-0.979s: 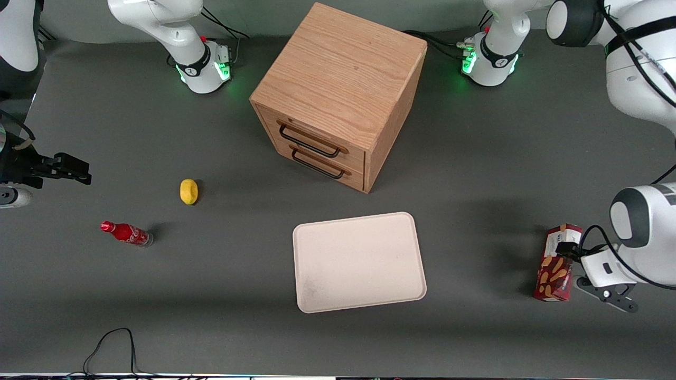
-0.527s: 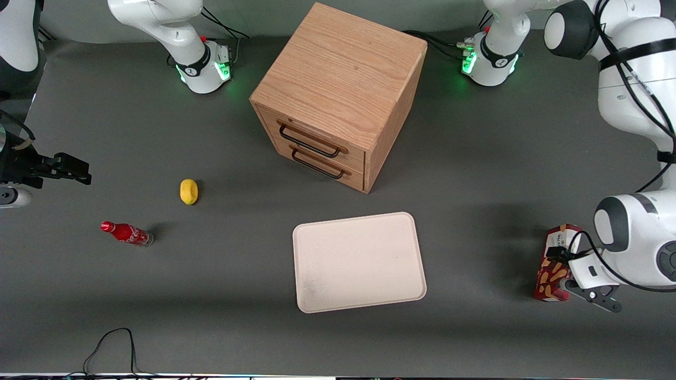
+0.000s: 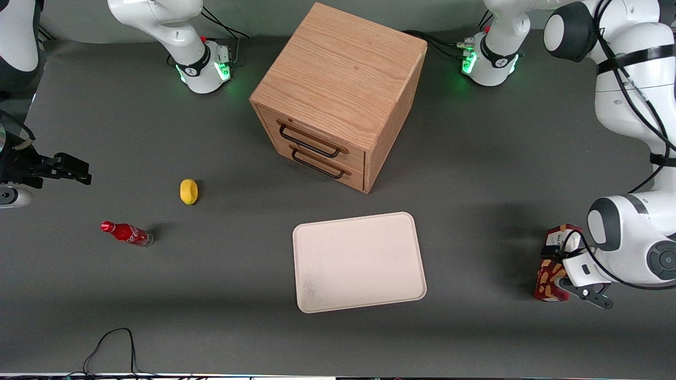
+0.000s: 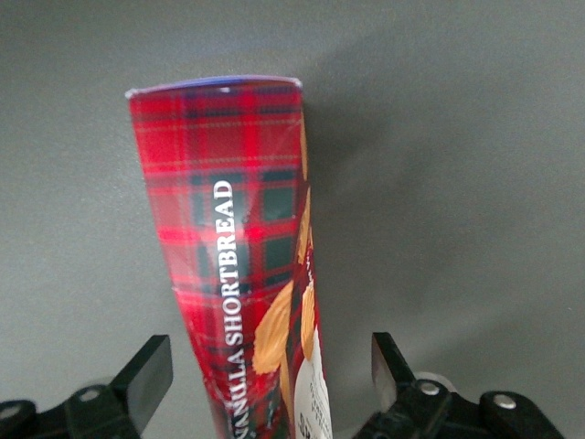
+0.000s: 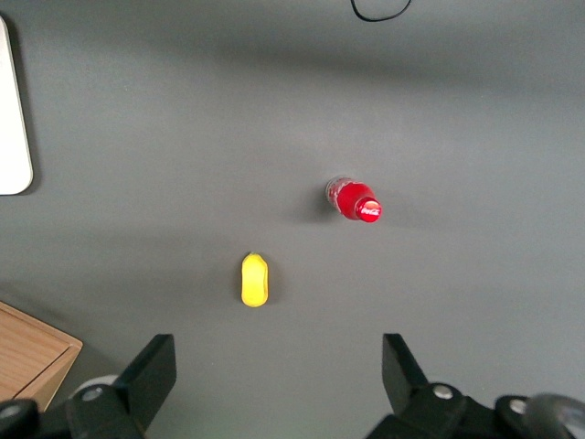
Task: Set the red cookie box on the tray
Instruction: 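Close the left gripper on the end of the shortbread box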
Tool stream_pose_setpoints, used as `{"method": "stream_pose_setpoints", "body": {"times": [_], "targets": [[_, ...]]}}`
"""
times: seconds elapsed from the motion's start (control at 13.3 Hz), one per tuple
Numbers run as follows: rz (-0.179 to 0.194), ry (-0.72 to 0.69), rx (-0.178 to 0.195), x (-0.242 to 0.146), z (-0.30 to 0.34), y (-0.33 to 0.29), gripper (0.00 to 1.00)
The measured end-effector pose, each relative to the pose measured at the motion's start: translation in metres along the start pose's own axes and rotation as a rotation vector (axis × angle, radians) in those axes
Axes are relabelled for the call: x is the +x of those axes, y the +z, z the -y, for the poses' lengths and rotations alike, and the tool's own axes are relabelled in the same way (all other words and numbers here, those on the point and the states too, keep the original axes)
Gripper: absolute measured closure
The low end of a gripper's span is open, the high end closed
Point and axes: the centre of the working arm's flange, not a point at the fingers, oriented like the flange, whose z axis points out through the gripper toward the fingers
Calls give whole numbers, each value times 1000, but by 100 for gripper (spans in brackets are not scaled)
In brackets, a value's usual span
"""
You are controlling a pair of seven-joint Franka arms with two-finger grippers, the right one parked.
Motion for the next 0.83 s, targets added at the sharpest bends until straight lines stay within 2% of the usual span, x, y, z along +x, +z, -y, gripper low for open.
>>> {"method": "stream_pose_setpoints", "body": {"times": [0.38, 0.53, 0.6, 0.83], "targets": [[0, 1, -1, 0, -1, 0, 63], [0, 2, -2, 0, -1, 0, 85], [0, 3, -3, 0, -1, 0, 93], [1, 4, -3, 0, -1, -1, 93]]}}
